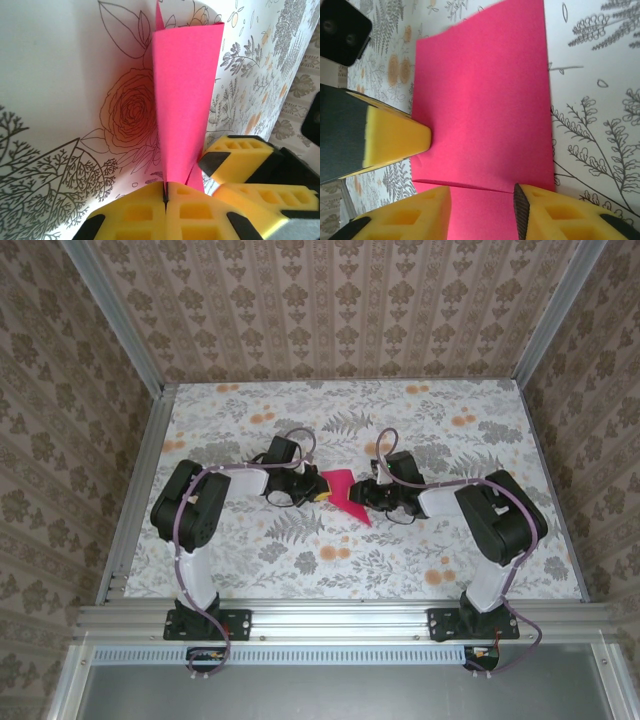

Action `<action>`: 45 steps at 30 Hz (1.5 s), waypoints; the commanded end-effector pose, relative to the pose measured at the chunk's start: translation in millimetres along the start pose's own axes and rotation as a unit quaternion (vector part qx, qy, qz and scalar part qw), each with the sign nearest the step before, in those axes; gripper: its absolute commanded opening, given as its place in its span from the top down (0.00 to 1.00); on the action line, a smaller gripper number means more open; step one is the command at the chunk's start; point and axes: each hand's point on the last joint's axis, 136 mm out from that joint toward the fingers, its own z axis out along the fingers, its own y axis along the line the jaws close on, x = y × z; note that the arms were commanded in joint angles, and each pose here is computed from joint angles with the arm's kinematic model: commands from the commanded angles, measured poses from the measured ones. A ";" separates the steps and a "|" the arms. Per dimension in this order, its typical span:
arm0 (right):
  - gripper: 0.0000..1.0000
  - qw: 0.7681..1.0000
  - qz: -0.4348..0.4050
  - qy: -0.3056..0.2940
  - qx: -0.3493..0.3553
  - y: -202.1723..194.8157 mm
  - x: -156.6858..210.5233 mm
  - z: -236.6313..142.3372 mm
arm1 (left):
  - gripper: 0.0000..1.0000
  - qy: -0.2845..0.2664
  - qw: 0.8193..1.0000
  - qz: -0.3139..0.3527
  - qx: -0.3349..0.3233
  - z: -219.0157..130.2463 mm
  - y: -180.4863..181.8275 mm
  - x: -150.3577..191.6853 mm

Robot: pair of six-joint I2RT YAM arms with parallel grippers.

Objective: Fold a paper plane with a square sheet of paper (pick it up from the middle)
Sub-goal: Fold the wing for the fifth time at the center of the table.

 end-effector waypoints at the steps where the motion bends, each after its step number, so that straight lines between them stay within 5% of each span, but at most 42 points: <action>1: 0.53 0.996 -0.079 -0.038 0.007 13.2 -14.1 -19.5 | 1.00 -0.011 1.000 0.005 0.002 -5.3 -6.7 2.0; 7: 0.46 0.970 -0.224 -0.059 0.073 28.1 -7.9 -37.0 | 1.00 -0.002 1.000 0.007 -0.006 -5.8 -12.7 7.2; 22: 0.48 0.836 -0.530 -0.051 0.133 55.8 49.8 -13.4 | 1.00 0.005 1.000 0.004 -0.030 -27.0 -21.6 15.6; 29: 0.56 0.793 -0.581 -0.067 0.167 53.2 61.0 3.0 | 1.00 0.005 1.000 -0.005 -0.026 -29.8 -25.7 15.9; 45: 0.66 0.754 -0.596 -0.144 0.237 44.9 42.9 7.6 | 1.00 0.004 0.999 -0.016 -0.030 -31.5 -21.0 14.7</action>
